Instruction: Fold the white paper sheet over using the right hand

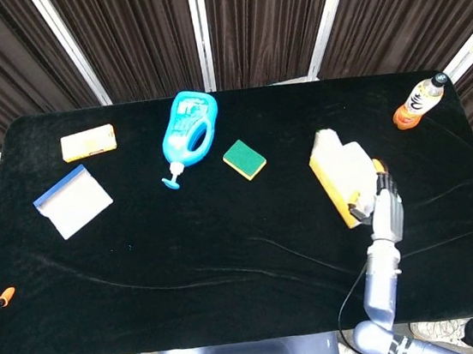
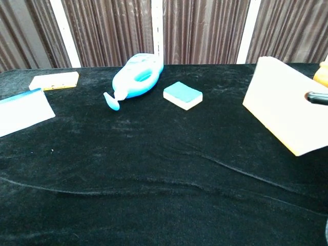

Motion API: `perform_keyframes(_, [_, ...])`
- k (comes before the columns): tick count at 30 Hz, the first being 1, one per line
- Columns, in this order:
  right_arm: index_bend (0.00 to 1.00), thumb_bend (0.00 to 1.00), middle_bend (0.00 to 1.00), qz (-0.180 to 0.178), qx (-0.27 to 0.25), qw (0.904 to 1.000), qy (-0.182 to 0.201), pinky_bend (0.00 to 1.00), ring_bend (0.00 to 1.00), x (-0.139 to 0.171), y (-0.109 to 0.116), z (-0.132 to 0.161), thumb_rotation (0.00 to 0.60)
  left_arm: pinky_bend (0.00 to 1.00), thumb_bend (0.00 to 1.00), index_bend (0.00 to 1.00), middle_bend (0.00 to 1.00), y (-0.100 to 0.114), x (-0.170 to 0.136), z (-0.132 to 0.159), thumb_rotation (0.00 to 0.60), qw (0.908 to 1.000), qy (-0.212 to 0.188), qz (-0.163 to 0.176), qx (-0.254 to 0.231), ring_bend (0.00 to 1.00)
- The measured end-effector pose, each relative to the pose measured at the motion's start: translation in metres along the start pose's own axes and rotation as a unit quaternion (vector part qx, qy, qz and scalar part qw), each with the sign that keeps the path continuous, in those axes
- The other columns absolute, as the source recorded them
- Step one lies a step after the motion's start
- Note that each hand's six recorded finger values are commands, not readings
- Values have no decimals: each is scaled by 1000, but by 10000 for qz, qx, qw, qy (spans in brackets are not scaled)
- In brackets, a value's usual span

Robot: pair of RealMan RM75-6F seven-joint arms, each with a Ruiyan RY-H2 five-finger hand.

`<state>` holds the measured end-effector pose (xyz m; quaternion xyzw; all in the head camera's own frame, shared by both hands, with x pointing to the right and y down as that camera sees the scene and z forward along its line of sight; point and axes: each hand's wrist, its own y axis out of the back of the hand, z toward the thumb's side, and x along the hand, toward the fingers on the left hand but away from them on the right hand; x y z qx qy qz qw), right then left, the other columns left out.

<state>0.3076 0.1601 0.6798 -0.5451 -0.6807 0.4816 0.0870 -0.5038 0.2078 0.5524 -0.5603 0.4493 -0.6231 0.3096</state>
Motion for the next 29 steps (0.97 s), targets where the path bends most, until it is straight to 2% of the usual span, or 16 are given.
perform_keyframes(5, [0,509,0,-175,304,9993,-100,0,0,-7,9,-10,600,0,169,0,0,0,0,2,600,10000,-37,3,6,0])
perform_keyframes(8, [0,464,0,-206,292,9994,-38,0,0,-8,13,-11,600,0,170,0,0,-1,-1,3,600,10000,-48,4,10,0])
perform_keyframes(13, [0,282,0,-46,524,9977,433,0,0,-1,22,-7,600,0,170,0,0,-1,-1,4,600,9999,-98,2,31,0])
perform_keyframes(17, [0,190,0,336,955,9906,922,0,0,6,33,-6,600,0,168,0,0,-3,-1,5,600,9997,-179,-11,158,0])
perform_keyframes(20, [0,172,0,550,1402,9788,1387,0,0,12,47,-5,600,0,161,0,0,-5,-2,7,600,9993,-263,-25,276,0])
perform_keyframes(23, [0,169,0,679,1868,9615,1896,0,0,25,55,-3,600,0,158,0,0,-7,-4,9,600,9988,-343,-19,351,0])
perform_keyframes(24, [0,169,0,716,2089,9527,2086,0,0,31,60,-4,600,0,157,0,0,-7,-5,9,600,9987,-355,-19,374,0])
perform_keyframes(27, [0,169,0,749,2659,9312,2377,0,0,42,75,-11,600,0,157,0,0,-8,-5,9,600,9986,-373,-8,378,0])
perform_keyframes(29, [0,169,0,708,2843,9242,2450,0,0,48,83,-14,600,0,157,0,0,-8,-6,10,600,9985,-389,-4,395,0])
